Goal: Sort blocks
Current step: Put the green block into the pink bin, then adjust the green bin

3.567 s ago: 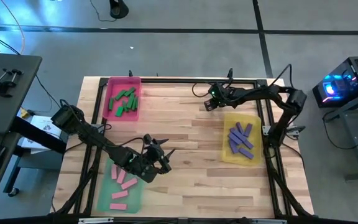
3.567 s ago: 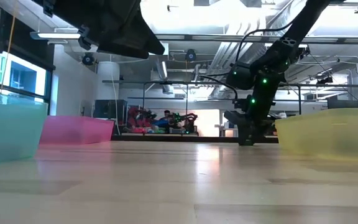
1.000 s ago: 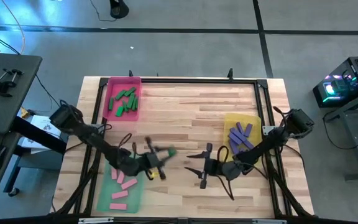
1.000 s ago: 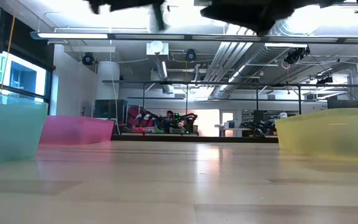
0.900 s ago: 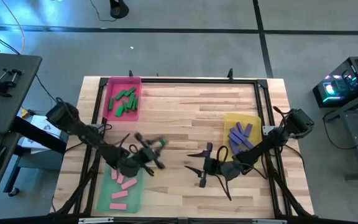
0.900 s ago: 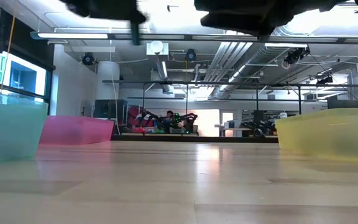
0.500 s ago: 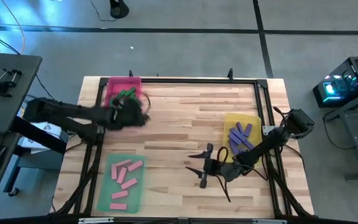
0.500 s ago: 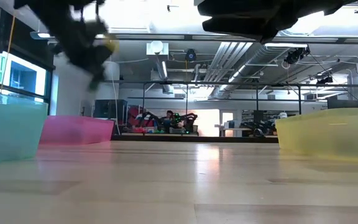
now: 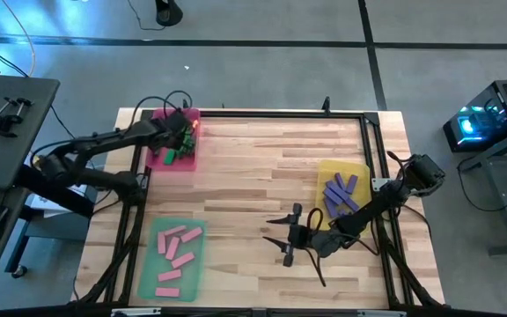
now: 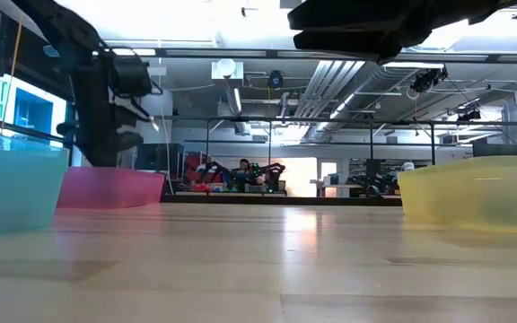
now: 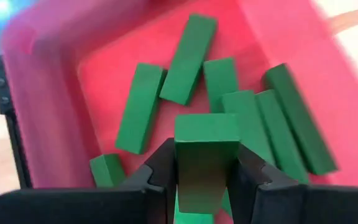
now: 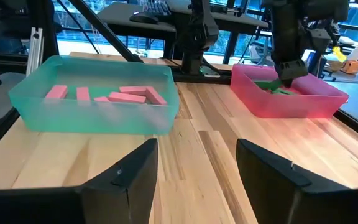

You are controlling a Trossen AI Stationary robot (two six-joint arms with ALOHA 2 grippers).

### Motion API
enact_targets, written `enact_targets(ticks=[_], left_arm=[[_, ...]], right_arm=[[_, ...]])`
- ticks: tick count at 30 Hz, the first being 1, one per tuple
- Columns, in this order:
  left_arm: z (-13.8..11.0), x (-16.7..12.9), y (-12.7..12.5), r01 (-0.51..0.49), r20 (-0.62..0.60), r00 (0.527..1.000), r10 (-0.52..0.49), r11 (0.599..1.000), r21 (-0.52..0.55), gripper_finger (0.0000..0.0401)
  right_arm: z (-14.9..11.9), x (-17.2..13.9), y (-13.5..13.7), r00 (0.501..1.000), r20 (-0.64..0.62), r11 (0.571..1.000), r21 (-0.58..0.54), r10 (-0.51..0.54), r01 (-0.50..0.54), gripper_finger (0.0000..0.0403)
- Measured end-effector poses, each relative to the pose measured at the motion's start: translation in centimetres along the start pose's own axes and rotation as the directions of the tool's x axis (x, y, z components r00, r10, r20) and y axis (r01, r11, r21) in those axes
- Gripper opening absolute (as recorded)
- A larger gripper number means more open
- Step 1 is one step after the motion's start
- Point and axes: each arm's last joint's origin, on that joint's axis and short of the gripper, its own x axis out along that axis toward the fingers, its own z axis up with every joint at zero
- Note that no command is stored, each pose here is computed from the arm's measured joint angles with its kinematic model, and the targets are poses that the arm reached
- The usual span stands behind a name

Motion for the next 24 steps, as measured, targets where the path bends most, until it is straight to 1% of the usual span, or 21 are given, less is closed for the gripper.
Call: enact_targets(ticks=[5, 7, 9, 13, 16, 18, 20, 21, 22, 24], left_arm=[[0.4, 2.1, 0.5, -0.037, -0.059, 0.998, 0.037, 0.999, 0.008, 0.0072], [0.4, 2.7, 0.6, -0.047, -0.080, 0.996, 0.049, 0.999, 0.025, 0.0082], [0.4, 3.2, 0.7, -0.053, -0.092, 0.994, 0.056, 0.998, 0.033, 0.0113], [0.2, 3.3, 1.4, -0.048, -0.134, 0.989, 0.058, 0.996, 0.076, 0.0197], [0.5, 1.9, 1.9, -0.031, -0.175, 0.984, 0.043, 0.997, 0.070, 0.0247], [0.6, 0.3, 2.1, -0.033, -0.187, 0.981, 0.046, 0.997, 0.069, 0.0263], [0.4, -1.6, 2.0, -0.021, -0.169, 0.985, 0.034, 0.997, 0.074, 0.0268], [0.2, -2.7, 1.8, -0.001, -0.144, 0.990, 0.012, 0.997, 0.076, 0.0268], [-0.2, -3.8, 1.4, 0.028, -0.117, 0.993, -0.018, 0.996, 0.080, 0.0267], [-1.3, -5.8, 0.4, 0.119, -0.073, 0.991, -0.111, 0.986, 0.117, 0.0262]], right_arm=[[-0.1, 0.0, 0.0, 1.000, -0.009, 1.000, 0.010, 0.000, 0.000, 0.0202], [-0.2, 0.0, 0.0, 1.000, -0.013, 1.000, 0.011, 0.000, 0.001, 0.0202], [-0.2, 0.0, 0.0, 1.000, -0.018, 1.000, 0.017, -0.001, 0.001, 0.0202], [-0.3, 0.0, 0.0, 1.000, -0.022, 1.000, 0.017, -0.001, 0.001, 0.0202], [-0.3, 0.0, 0.0, 1.000, -0.027, 1.000, 0.018, -0.001, 0.001, 0.0202], [-0.4, 0.0, 0.0, 1.000, -0.030, 1.000, 0.015, -0.001, 0.002, 0.0202], [-0.4, 0.0, 0.0, 0.999, -0.033, 1.000, 0.012, -0.001, 0.002, 0.0202], [-0.4, 0.0, 0.0, 0.999, -0.032, 1.000, 0.013, -0.001, 0.002, 0.0202], [-0.4, 0.0, 0.0, 0.999, -0.033, 1.000, 0.013, -0.001, 0.002, 0.0202], [-0.4, 0.0, 0.0, 0.999, -0.033, 1.000, 0.013, -0.002, 0.002, 0.0202]])
